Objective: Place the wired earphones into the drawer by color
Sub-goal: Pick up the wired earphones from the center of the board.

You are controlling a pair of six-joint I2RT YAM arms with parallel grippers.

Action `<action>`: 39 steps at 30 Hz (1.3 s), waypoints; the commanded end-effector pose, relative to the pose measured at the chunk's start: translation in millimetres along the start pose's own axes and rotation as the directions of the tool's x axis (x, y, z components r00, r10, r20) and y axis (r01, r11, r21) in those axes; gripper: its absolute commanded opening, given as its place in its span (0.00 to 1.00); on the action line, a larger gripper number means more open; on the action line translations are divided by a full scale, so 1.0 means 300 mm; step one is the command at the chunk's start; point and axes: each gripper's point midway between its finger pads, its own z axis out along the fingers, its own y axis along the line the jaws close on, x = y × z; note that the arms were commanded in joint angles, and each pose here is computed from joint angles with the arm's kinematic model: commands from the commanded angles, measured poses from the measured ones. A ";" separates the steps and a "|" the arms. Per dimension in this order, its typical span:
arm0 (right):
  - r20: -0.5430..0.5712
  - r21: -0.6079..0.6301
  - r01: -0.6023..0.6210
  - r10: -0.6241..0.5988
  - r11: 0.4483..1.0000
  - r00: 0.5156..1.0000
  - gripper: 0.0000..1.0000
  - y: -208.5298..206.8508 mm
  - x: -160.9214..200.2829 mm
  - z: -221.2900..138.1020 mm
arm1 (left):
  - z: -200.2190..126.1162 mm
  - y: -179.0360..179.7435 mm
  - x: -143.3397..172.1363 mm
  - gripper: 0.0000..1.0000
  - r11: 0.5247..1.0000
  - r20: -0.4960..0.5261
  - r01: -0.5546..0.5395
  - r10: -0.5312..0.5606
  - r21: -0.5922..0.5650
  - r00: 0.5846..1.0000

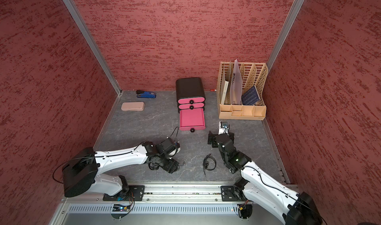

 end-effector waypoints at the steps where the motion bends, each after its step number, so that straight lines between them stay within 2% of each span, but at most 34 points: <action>1: 0.026 -0.002 -0.006 0.006 1.000 1.000 0.98 -0.001 -0.021 -0.002 | 0.000 -0.024 0.003 0.70 1.000 -0.013 0.000 0.000 0.013 1.000; 13: 0.024 -0.001 -0.006 0.006 1.000 1.000 0.98 -0.001 -0.020 -0.002 | 0.020 0.007 -0.019 0.46 0.997 -0.005 -0.007 0.006 -0.072 1.000; 23: 0.025 -0.013 -0.014 0.014 1.000 1.000 0.98 0.004 -0.023 -0.006 | 0.041 0.003 -0.027 0.27 0.998 -0.002 -0.010 0.010 -0.066 1.000; 30: 0.018 -0.040 -0.028 0.029 0.999 0.999 0.98 0.018 -0.015 -0.007 | 0.042 0.000 -0.046 0.19 0.998 0.024 -0.003 0.004 -0.065 1.000; 35: 0.011 -0.057 -0.039 0.040 0.998 0.999 0.98 0.026 -0.015 -0.012 | 0.023 0.000 -0.078 0.15 0.998 0.080 0.016 -0.010 -0.068 0.997; 39: 0.007 -0.105 -0.074 0.075 0.992 0.997 0.98 0.052 -0.012 -0.014 | -0.008 -0.008 -0.132 0.12 0.998 0.183 0.027 -0.017 -0.053 0.983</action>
